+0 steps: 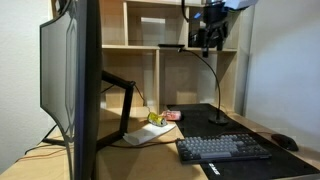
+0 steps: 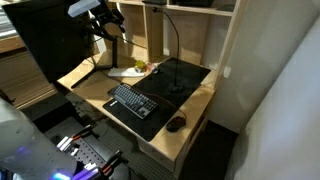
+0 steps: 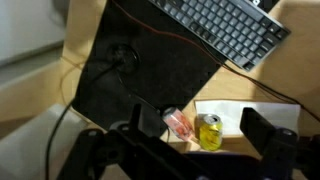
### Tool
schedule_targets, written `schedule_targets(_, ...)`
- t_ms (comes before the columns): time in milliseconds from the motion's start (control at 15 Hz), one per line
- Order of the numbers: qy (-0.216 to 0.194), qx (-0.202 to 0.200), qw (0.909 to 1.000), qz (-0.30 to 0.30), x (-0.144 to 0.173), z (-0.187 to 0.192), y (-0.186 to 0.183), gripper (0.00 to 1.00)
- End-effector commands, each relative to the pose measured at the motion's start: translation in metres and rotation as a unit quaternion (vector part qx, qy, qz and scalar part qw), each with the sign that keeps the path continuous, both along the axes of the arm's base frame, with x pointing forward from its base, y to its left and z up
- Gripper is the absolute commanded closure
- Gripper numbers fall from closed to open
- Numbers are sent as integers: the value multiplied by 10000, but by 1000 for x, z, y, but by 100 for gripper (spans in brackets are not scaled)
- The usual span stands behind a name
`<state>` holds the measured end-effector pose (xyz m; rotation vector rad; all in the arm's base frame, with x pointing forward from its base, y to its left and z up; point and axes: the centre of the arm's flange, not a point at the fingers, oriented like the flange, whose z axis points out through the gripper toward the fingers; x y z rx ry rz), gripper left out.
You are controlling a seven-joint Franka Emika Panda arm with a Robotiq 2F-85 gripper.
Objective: Pick up the can and make it stand
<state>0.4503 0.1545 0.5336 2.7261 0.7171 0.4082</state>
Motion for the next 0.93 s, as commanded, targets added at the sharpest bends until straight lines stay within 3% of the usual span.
schedule_targets(0,-83,27,9998,186,-2,-3,20,0)
schedule_targets(267,-99,-56,9996,259,-4,-5,27,0)
schedule_targets(333,-6,113,9962,866,2,-17,29,0)
schedule_targets(400,-160,358,9932,1094,14,-33,30,0)
schedule_targets(600,-752,992,9815,1454,51,-87,34,0)
schedule_targets(733,-915,1451,9711,1658,67,-110,39,0)
schedule_targets(867,-817,1999,9619,1678,87,-140,49,0)
